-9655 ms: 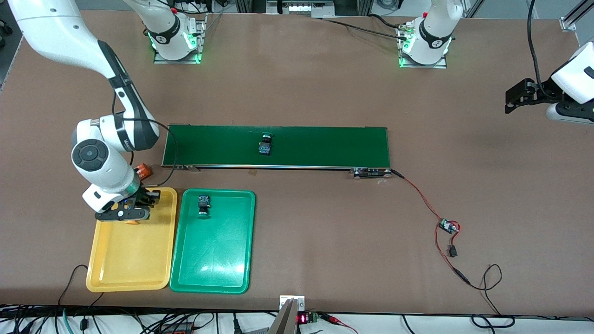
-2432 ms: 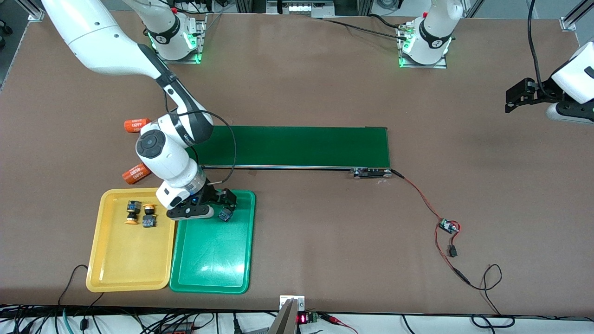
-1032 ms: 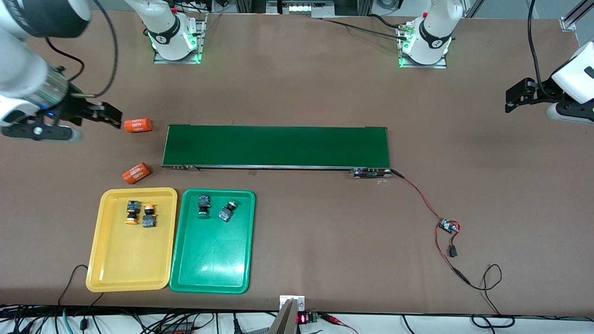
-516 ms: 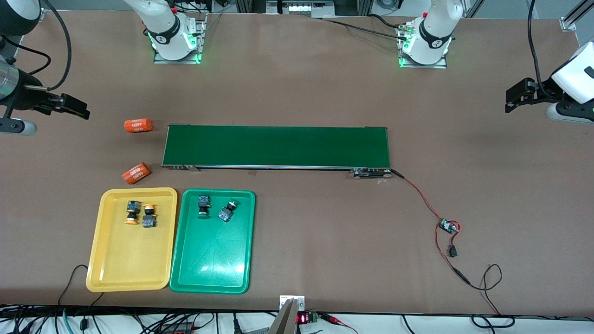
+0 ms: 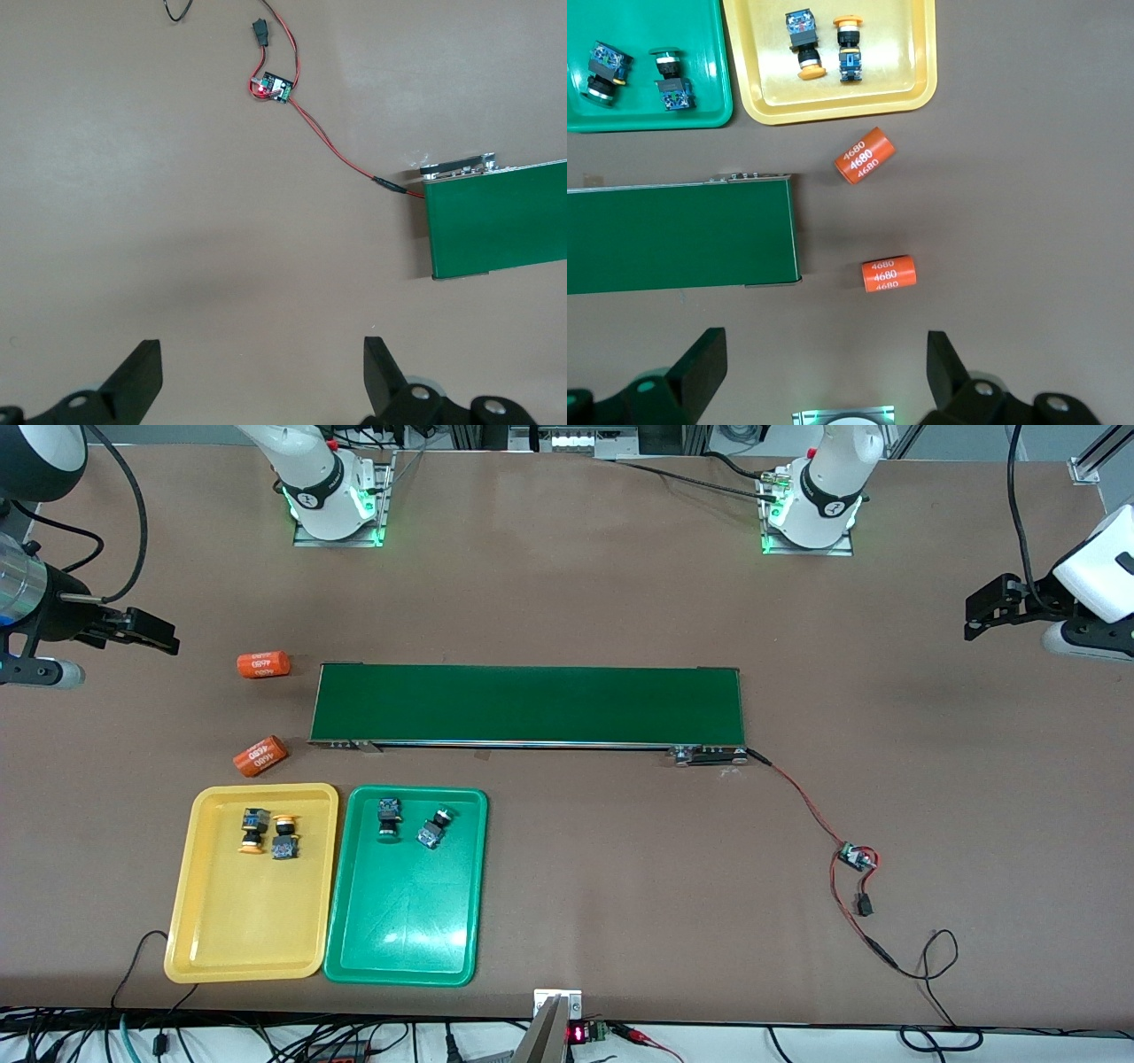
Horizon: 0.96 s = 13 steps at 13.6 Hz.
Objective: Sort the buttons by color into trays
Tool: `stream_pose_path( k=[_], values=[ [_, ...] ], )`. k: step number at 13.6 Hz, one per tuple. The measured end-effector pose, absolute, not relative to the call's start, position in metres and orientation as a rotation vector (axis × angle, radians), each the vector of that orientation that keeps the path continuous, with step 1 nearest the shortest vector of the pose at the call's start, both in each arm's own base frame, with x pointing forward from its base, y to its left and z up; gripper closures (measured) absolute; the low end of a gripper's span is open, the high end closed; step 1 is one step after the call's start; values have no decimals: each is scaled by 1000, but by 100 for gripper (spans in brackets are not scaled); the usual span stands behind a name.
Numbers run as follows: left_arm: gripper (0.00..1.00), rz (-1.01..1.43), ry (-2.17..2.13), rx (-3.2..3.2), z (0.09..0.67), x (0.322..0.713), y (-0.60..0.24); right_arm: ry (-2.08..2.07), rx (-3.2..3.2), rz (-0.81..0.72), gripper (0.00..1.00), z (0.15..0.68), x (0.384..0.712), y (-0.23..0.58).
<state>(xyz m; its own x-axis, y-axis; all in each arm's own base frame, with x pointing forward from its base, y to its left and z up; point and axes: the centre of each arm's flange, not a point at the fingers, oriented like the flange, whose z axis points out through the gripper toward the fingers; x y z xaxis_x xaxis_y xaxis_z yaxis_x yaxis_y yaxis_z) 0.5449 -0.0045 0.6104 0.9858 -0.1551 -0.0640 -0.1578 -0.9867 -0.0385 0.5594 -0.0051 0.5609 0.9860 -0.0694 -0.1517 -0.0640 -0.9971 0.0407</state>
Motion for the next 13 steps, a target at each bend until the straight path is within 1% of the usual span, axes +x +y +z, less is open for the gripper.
stream_pose_path(
  k=[13],
  values=[
    [0,100,243,-3087,610,544,-4,-92,3093,-268,0,557,561,0]
  ],
)
